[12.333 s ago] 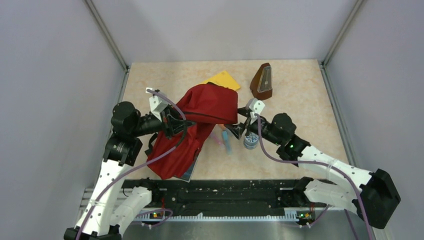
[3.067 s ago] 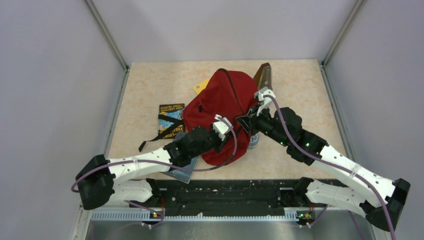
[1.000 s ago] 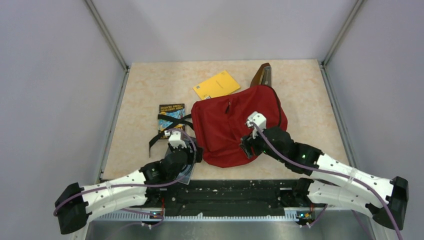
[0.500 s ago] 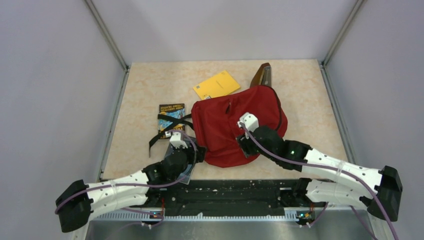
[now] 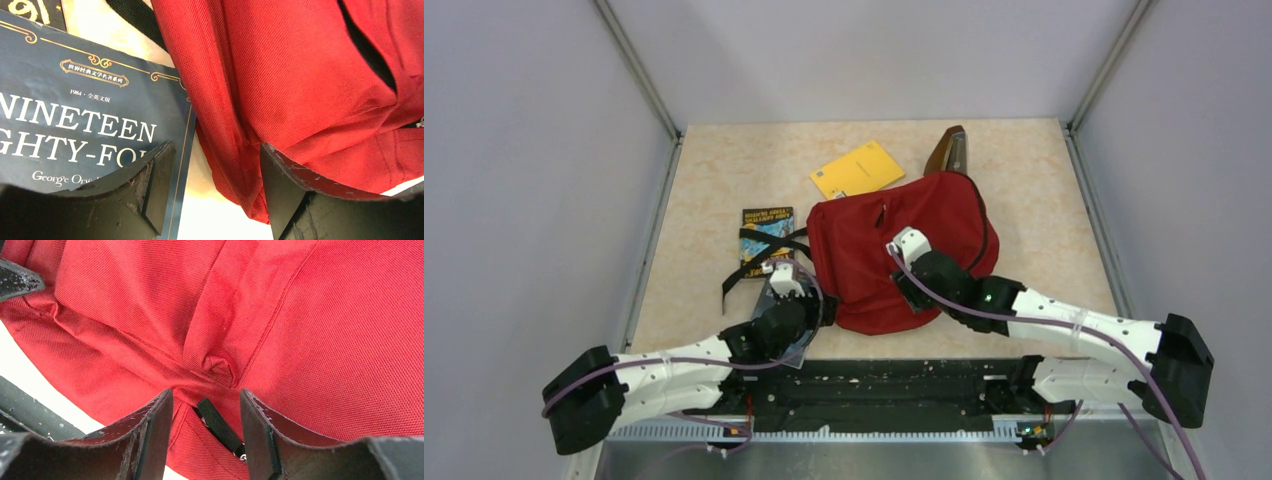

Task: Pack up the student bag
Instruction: Unzip the student bag at the center of the board.

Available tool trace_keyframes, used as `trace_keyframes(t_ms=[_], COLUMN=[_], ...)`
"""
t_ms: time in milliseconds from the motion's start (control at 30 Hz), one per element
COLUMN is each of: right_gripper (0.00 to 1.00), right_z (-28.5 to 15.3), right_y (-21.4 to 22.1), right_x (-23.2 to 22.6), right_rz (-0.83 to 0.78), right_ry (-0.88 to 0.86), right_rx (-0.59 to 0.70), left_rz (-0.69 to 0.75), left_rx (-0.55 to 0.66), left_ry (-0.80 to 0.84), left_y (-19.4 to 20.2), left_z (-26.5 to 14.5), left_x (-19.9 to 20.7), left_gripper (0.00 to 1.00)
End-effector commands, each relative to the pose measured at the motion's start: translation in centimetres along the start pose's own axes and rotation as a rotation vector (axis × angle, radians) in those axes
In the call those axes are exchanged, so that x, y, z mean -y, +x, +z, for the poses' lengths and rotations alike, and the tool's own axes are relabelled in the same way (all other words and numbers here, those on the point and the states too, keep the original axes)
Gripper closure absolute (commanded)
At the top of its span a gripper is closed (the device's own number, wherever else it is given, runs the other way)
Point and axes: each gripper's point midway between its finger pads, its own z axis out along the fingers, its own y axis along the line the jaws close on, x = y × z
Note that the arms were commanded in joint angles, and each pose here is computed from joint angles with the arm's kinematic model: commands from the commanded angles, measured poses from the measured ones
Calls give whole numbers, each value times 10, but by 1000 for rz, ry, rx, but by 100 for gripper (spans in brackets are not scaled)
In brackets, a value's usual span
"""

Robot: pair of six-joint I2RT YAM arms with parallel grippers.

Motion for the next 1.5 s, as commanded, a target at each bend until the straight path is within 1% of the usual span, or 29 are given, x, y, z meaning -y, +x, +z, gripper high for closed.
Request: trace_keyframes(t_ms=[0, 267, 400, 600, 733, 833, 933, 1133, 1167, 1267, 1333, 1400, 1467], right_gripper=[50, 50, 54, 54, 59, 67, 71, 72, 74, 87, 95, 100, 100], right_z=[-6, 0, 3, 4, 2, 0, 0, 5, 6, 6, 3, -4, -13], right_y=[-27, -20, -15, -11, -13, -15, -15, -11, -10, -11, -14, -20, -29], right_x=[4, 5, 3, 7, 8, 9, 6, 1, 2, 4, 7, 9, 11], right_rz=[37, 26, 13, 11, 19, 29, 32, 16, 16, 19, 35, 58, 85], right_ry=[35, 52, 53, 79, 79, 82, 65, 49, 53, 69, 84, 83, 76], right_rx=[58, 20, -12, -29, -17, -8, -5, -31, -36, -37, -25, -6, 30], left_rz=[-36, -31, -41, -32, -37, -40, -40, -43, -42, -39, -35, -26, -5], left_rx=[19, 3, 5, -7, -1, 12, 23, 37, 39, 45, 53, 68, 83], left_ry=[47, 58, 78, 76, 75, 79, 81, 80, 80, 81, 81, 76, 66], left_y=[-10, -8, -10, -8, -9, -14, -18, -23, -23, -26, -29, -36, -47], left_z=[6, 13, 16, 19, 18, 18, 17, 17, 16, 16, 16, 16, 16], left_x=[19, 28, 35, 37, 37, 39, 40, 40, 40, 40, 40, 41, 44], left_gripper=[33, 38, 42, 56, 61, 66, 67, 67, 68, 71, 77, 83, 90])
